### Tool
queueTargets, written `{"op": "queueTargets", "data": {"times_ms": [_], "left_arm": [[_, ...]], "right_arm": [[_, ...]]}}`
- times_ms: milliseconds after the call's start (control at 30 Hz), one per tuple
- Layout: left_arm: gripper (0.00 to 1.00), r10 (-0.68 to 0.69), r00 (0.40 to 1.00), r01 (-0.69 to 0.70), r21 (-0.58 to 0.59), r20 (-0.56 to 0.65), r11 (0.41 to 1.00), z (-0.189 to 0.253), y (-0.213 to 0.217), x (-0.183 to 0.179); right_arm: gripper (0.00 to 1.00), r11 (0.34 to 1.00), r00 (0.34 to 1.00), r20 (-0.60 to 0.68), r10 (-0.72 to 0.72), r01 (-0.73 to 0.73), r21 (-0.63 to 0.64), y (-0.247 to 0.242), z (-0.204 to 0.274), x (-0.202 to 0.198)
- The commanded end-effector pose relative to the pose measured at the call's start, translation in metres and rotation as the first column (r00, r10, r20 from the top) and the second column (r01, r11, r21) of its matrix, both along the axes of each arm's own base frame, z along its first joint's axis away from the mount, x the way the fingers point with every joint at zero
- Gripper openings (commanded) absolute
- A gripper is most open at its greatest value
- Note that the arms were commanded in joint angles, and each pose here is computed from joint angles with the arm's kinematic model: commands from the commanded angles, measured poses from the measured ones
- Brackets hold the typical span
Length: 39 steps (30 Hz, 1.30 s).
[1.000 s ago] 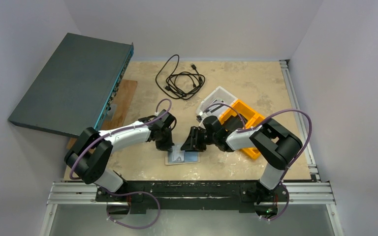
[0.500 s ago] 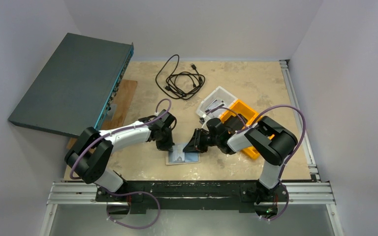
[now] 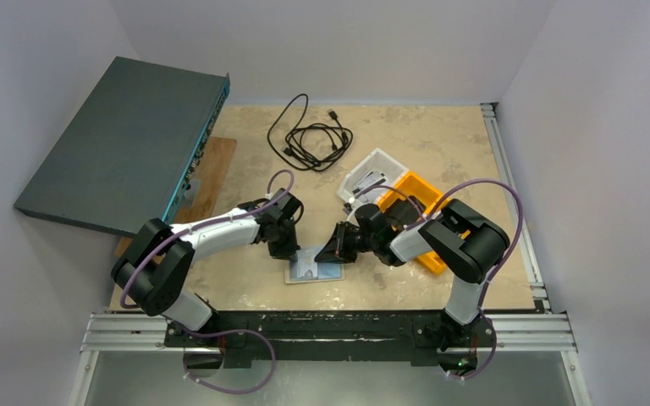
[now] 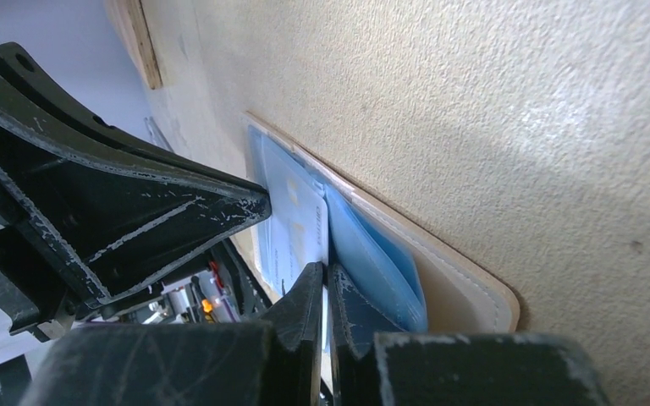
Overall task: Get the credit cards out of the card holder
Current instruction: Remove the credit card from the card holder.
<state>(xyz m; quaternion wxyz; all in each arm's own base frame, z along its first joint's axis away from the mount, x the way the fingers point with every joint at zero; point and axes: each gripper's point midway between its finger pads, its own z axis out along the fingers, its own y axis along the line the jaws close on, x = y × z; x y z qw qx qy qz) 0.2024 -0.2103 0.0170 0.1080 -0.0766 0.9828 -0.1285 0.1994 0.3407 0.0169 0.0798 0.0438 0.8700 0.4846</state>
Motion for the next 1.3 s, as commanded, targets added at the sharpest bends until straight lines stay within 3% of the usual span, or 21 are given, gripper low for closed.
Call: {"op": "queueTargets", "data": {"times_ms": [0,333,867,1067,1267], "left_arm": [[0.00,0.047,0.996,-0.035,0.139,-0.082,0.990,-0.035,0.032,-0.021],[0.00,0.067,0.994,-0.054,0.147,-0.087,0.988,-0.038,0.037,-0.022],[0.00,0.060,0.995,-0.049,0.138,-0.080,0.989,-0.035,0.036,-0.019],[0.00,0.021,0.999,-0.016,0.100,-0.050,0.995,-0.027,0.027,-0.011],[0.00,-0.002,0.999,0.006,0.072,-0.053,0.997,-0.022,0.018,-0.008]], "right_arm": [[0.00,0.998,1.000,0.013,-0.023,0.024,-0.059,-0.011,-0.006,-0.001],[0.00,0.990,0.998,0.036,-0.055,0.059,-0.128,-0.029,-0.009,0.002],[0.05,0.991,0.997,0.046,-0.060,0.065,-0.115,-0.034,-0.004,0.003],[0.17,0.994,0.997,0.066,-0.042,0.049,-0.097,-0.028,0.000,0.007],[0.20,0.998,0.999,0.040,-0.017,0.019,-0.061,-0.019,-0.003,0.004]]}}
